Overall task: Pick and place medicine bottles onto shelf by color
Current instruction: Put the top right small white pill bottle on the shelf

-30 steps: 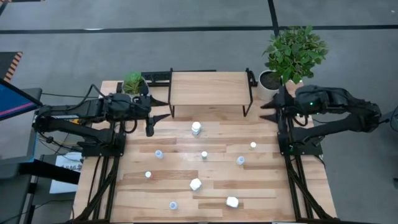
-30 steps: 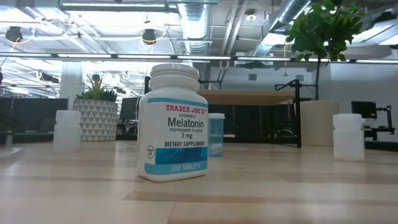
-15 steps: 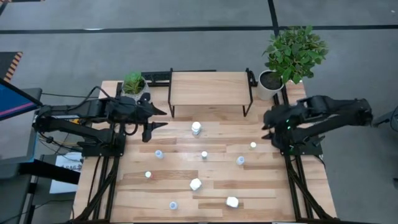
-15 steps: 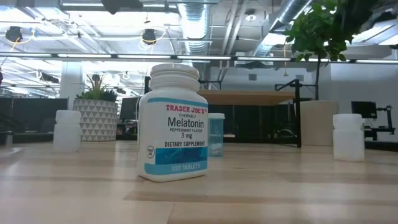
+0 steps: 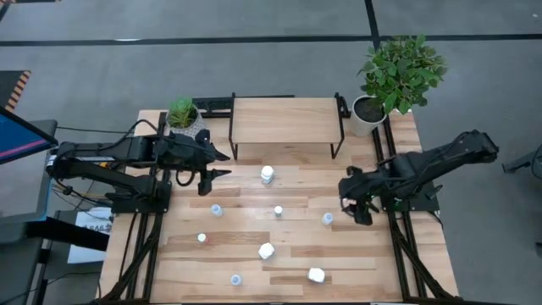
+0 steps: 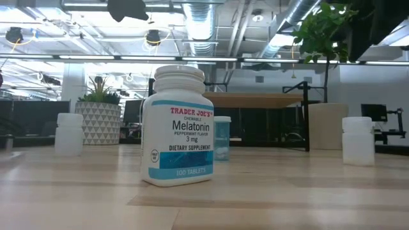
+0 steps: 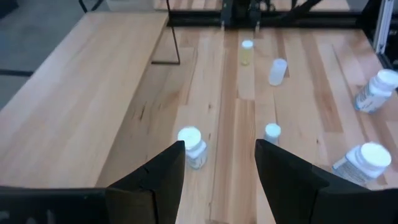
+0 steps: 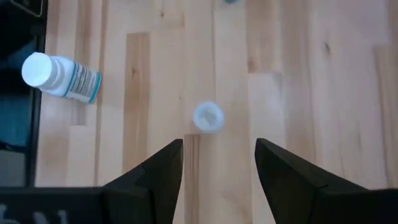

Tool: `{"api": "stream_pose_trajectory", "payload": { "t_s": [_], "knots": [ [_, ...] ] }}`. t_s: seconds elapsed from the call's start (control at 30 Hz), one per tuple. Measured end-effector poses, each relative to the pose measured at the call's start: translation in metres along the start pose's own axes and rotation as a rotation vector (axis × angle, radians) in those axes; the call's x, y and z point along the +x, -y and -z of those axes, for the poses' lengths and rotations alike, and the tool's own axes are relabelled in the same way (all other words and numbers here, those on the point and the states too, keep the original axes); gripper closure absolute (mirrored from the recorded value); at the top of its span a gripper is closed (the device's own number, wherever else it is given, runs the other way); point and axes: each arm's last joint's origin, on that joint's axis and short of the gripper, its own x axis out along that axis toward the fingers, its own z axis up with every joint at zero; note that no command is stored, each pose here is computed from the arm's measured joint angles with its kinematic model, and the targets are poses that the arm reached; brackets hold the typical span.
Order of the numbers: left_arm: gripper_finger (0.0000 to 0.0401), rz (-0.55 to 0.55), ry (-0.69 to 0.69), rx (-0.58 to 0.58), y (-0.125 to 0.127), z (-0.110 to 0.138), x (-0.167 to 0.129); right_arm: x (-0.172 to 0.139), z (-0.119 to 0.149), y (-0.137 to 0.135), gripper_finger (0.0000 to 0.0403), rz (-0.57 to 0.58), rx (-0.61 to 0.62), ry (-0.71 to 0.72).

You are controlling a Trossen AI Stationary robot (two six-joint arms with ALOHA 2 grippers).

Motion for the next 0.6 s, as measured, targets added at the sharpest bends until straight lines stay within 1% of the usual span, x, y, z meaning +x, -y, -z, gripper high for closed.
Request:
{"api": "stream_pose_trajectory", "payload": {
  "t_s": [0.07, 0.23, 0.43, 0.6],
  "knots": [
    [0.0216, 0.0, -0.007, 0.001, 0.0, 0.0, 0.002, 0.01, -0.003, -0.004, 0.0178, -0.008, -0.061, 0.001],
    [0.0216, -0.001, -0.029, 0.004, 0.001, 0.001, 0.007, 0.039, -0.007, -0.012, 0.0176, 0.012, -0.157, -0.104],
    [0.0216, -0.003, -0.068, 0.01, 0.002, 0.003, 0.012, 0.075, -0.009, -0.014, 0.0177, 0.044, -0.175, -0.217],
    [0.0216, -0.003, -0.067, 0.01, 0.002, 0.003, 0.014, 0.09, -0.013, -0.016, 0.0177, 0.056, -0.175, -0.252]
  ]
}}
